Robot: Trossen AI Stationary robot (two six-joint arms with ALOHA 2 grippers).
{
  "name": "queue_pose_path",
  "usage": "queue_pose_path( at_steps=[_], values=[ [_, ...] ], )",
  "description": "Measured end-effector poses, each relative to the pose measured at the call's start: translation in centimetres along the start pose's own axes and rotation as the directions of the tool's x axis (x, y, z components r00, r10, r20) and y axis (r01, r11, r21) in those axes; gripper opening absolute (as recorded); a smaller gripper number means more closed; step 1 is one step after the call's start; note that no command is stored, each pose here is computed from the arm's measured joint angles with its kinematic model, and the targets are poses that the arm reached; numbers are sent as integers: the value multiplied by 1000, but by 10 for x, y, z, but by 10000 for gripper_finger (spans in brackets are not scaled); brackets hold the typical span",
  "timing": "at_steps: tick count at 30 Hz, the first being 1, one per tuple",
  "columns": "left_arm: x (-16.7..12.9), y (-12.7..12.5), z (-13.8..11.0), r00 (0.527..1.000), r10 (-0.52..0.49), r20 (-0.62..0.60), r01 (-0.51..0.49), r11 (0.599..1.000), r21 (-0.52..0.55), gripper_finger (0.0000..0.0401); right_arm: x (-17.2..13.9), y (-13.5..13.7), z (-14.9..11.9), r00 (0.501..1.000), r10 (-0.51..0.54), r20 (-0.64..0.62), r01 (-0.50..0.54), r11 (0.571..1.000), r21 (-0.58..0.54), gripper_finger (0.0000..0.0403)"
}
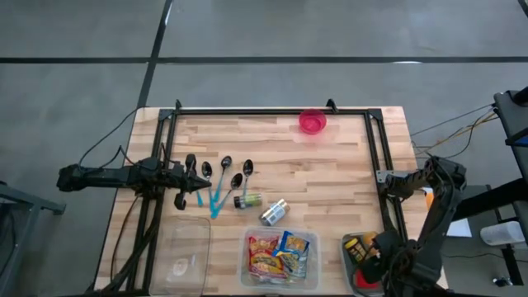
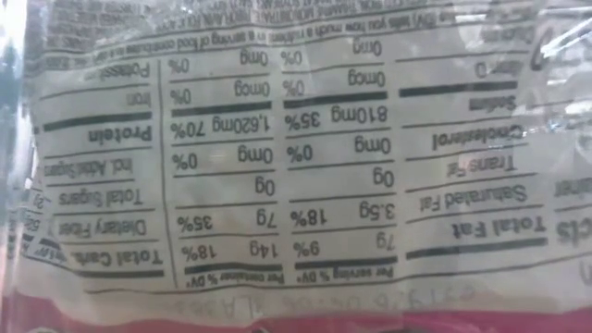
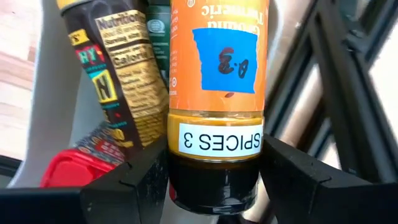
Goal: Pick & Place Food Item
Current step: Put the orange seasoning bottle into the gray bin
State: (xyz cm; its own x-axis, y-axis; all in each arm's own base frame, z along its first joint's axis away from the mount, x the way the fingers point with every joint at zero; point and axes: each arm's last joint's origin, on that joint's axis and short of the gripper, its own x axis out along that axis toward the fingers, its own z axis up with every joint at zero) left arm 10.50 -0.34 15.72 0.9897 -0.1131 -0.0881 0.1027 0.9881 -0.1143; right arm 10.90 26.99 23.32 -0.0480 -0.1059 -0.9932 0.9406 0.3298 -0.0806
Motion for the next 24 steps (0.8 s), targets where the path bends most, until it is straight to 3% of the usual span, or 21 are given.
queue_pose_path(
  at_steps=[19,24],
  values=[
    [0,0,0,1000,0,0,0,1000,0,0,8,14,2,999,44,-10,-44,999,23,213],
    [0,0,0,1000,0,0,0,1000,0,0,7,14,2,999,50,-14,-49,999,22,241]
  ],
)
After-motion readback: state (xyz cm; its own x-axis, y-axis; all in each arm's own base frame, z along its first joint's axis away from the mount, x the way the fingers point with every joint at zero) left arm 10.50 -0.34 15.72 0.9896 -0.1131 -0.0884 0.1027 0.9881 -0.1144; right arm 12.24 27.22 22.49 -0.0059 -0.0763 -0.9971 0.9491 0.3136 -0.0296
